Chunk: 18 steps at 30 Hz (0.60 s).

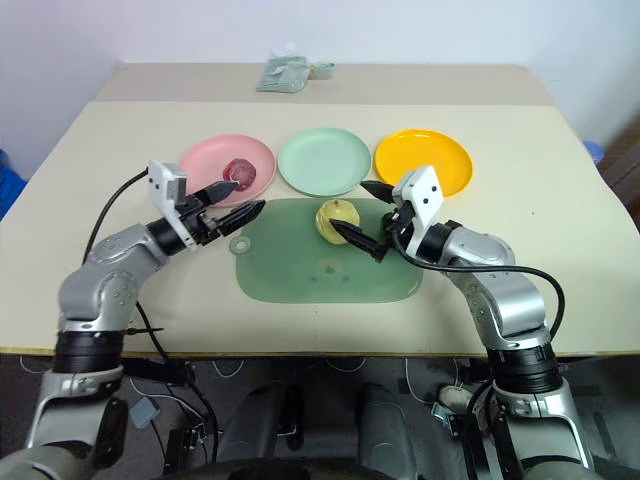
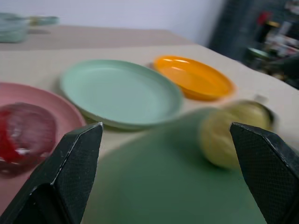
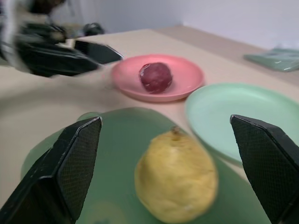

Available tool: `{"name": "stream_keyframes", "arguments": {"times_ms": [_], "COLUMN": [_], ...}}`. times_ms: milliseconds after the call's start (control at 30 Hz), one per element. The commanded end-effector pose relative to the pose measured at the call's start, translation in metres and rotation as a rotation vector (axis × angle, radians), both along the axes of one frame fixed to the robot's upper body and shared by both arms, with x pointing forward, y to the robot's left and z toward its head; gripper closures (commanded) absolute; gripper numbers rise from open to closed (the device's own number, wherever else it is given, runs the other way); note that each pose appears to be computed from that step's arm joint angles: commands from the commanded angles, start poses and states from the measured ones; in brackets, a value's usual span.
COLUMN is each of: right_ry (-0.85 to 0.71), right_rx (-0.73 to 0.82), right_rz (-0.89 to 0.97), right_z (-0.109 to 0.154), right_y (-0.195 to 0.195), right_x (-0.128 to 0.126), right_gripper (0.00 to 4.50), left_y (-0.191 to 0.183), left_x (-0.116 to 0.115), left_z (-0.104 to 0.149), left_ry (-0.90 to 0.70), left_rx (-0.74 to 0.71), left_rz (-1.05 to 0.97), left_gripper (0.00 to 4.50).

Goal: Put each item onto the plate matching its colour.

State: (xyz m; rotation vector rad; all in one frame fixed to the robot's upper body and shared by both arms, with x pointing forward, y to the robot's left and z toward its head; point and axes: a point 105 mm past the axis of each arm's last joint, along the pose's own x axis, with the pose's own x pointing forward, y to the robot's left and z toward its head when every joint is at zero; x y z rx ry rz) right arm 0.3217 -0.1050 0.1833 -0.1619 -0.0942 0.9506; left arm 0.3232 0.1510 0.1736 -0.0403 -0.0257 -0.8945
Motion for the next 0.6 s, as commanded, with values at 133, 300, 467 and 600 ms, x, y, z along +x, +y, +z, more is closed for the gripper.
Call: {"name": "stream_keyframes", "arguments": {"times_ms": [133, 300, 467, 600], "right_ry": [0.018, 0.052, 0.058, 0.059], "right_rx": [-0.005, -0.035, -0.076, -0.081], "right_rz": [0.062, 0.051, 0.003, -0.002], "right_z": [-0.002, -0.018, -0.030, -0.033], "right_y": [0.018, 0.024, 0.022, 0.021], "right_x": [0.004, 0.019, 0.038, 0.041], "right_gripper": [0.00, 0.00, 0.00, 0.00], "left_y": [0.003, -0.005, -0.006, -0.005], "left_x": [-0.034, -0.044, -0.050, -0.052], "left_z": [0.009, 0.012, 0.011, 0.011], "left_ry": [-0.054, -0.076, -0.075, -0.076], "left_rx": [0.052, 0.058, 0.061, 0.060], "left_rz": [-0.108, -0.113, -0.095, -0.084], "left_gripper": [0.07, 0.07, 0.07, 0.07]}}
